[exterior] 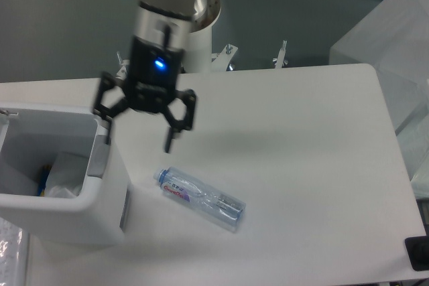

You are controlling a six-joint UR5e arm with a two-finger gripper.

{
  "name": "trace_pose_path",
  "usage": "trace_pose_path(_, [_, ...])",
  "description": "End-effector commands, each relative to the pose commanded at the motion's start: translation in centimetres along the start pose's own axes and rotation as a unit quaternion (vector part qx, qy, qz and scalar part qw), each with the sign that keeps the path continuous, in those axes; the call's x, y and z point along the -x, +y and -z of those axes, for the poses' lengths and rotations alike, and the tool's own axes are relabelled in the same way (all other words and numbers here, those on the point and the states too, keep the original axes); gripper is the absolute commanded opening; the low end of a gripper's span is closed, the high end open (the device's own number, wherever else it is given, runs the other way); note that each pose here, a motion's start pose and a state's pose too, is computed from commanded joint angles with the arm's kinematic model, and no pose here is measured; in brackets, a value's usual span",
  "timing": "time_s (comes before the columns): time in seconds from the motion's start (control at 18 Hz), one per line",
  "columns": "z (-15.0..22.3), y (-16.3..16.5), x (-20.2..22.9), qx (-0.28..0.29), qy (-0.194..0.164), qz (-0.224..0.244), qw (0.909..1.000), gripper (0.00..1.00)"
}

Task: Place the trash in the trash can
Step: 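Move the gripper to the cap end of the water bottle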

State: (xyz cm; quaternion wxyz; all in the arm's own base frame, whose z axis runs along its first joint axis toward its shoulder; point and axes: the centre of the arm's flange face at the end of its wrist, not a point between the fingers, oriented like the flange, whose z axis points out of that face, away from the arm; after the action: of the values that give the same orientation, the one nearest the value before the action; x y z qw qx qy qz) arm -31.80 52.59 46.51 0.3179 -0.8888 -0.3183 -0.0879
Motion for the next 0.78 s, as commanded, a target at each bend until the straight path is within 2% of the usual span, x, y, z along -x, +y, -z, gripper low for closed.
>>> trace_pose_path(0.17, [-2.1,0.1,3.2,0.018,-0.046,0.039,0.998,1.0])
trace_pose_path(0.28, [-3.6,0.2,5.1,0.028,-0.086,0.076,0.9931,1.0])
trace_pose_path(0.44, [-5.1,0.8,7.1,0.042,-0.105,0.103,0.9883,1.0])
trace_pose_path(0.61, [-8.2,2.9,8.8,0.075,-0.115,0.117,0.9835,1.0])
trace_pose_path(0.78, [-10.1,3.3,11.5,0.087,-0.16,0.154,0.9712,1.0])
